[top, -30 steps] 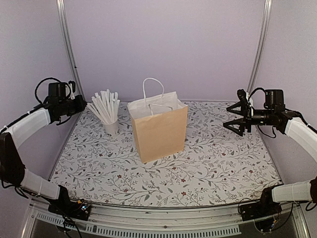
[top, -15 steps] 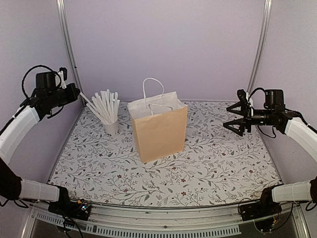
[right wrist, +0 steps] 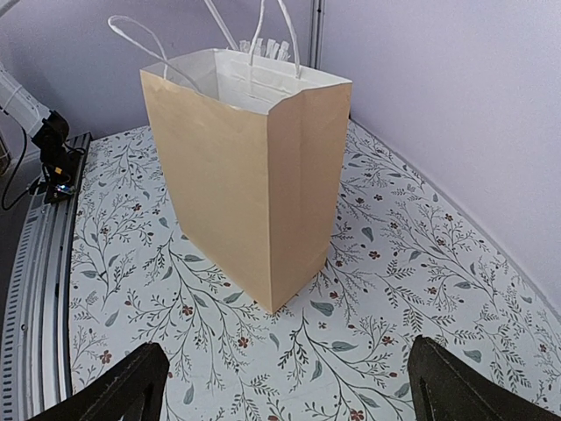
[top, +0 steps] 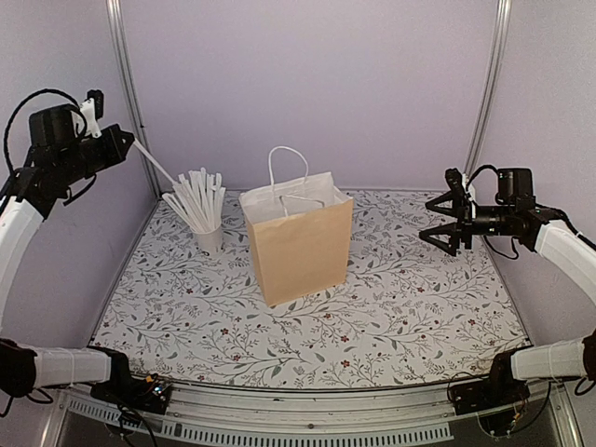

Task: Pack the takeout coffee

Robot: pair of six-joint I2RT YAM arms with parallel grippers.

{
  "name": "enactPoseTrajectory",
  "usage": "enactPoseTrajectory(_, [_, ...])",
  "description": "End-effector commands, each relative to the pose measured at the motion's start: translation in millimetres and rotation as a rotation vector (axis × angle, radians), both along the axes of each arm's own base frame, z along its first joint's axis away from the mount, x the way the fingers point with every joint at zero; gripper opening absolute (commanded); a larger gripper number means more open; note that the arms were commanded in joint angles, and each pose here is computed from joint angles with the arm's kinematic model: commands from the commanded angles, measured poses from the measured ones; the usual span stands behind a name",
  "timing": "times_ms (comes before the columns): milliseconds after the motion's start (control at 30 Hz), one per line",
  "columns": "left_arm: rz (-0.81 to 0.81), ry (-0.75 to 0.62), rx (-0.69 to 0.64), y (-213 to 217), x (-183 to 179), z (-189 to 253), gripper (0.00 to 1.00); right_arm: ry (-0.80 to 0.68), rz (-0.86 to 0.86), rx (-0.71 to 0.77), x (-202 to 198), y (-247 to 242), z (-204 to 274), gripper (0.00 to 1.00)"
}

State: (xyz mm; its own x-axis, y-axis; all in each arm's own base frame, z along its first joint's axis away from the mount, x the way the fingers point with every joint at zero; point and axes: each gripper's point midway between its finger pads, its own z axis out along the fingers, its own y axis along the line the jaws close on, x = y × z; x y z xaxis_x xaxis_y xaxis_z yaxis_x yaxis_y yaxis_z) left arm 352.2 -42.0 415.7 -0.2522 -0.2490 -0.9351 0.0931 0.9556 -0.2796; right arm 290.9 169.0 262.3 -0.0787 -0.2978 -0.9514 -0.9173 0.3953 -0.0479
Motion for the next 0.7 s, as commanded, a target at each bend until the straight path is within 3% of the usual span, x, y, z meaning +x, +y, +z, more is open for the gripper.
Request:
enactPoseTrajectory(0, [-0.17, -0.097, 0.013, -30, -23, 38, 0.0, 0.033, 0.003, -0.006, 1, 0, -9, 0.99])
enactPoseTrajectory(167, [-0.407, -0.228, -0.019, -74, -55, 74, 0.0, 0.038, 0.003, -0.009, 2, 0, -11, 0.99])
enactPoseTrajectory(367, [-0.558, -0.351, -0.069, -103, -93, 107, 0.0, 0.049, -0.001, -0.016, 4, 0, -15, 0.99])
enactPoseTrajectory(667, [-0.726, -0.281, -0.1, -148, -97, 95, 0.0, 0.057, -0.006, -0.024, 6, -1, -19, 0.99])
